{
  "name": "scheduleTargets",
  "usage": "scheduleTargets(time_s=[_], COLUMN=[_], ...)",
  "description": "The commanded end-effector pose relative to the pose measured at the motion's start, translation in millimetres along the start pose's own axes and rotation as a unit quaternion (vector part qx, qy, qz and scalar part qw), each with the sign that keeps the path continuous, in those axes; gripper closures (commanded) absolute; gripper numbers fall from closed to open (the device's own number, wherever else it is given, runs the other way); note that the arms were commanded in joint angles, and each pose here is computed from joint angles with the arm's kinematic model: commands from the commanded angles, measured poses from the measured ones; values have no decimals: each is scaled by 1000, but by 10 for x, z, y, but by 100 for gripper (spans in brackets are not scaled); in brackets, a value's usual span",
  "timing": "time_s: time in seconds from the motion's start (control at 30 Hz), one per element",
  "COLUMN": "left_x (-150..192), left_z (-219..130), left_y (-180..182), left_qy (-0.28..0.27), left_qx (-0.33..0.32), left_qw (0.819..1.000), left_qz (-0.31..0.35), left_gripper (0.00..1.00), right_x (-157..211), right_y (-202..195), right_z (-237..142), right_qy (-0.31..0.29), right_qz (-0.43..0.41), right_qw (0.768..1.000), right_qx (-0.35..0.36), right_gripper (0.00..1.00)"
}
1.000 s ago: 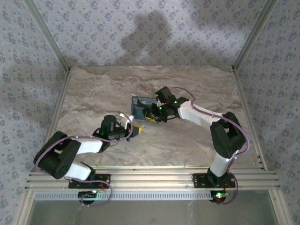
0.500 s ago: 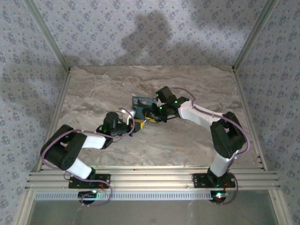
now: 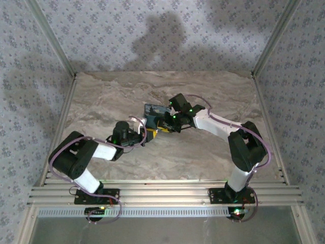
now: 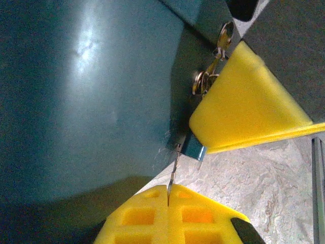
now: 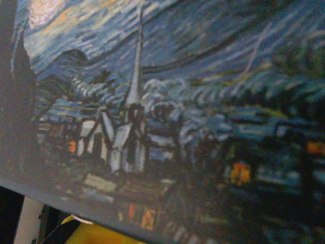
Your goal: Unlock the padlock with the key
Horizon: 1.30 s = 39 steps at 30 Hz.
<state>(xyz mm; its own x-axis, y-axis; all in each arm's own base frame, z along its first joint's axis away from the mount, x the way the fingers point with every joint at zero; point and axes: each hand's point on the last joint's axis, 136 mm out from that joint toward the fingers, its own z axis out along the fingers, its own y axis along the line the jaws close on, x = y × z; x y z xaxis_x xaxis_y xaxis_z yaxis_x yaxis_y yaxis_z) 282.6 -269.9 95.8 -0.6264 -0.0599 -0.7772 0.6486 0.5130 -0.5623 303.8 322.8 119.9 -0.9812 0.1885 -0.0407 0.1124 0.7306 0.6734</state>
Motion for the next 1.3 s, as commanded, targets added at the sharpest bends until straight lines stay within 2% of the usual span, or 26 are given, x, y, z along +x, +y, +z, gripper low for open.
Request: scheduleTargets(time_s=[0.0, 0.67, 1.27], left_x=[-128, 46, -22], left_z=[16, 1, 15], left_y=[-117, -119, -181], left_qy=[-24, 2, -5], left_qx=[30, 30, 42], left_qw=[999, 999, 999], left_qz=[10, 11, 17], left_gripper=[100, 100, 100], right_x=[4, -53, -17], right_y=[106, 105, 119], right_z=[-128, -163, -111], right_qy=[-5, -11, -3], right_qz=[-2, 3, 3], right_qw=[1000, 1000, 1000], right_qx=[-21, -27, -28], right_gripper=[100, 100, 100])
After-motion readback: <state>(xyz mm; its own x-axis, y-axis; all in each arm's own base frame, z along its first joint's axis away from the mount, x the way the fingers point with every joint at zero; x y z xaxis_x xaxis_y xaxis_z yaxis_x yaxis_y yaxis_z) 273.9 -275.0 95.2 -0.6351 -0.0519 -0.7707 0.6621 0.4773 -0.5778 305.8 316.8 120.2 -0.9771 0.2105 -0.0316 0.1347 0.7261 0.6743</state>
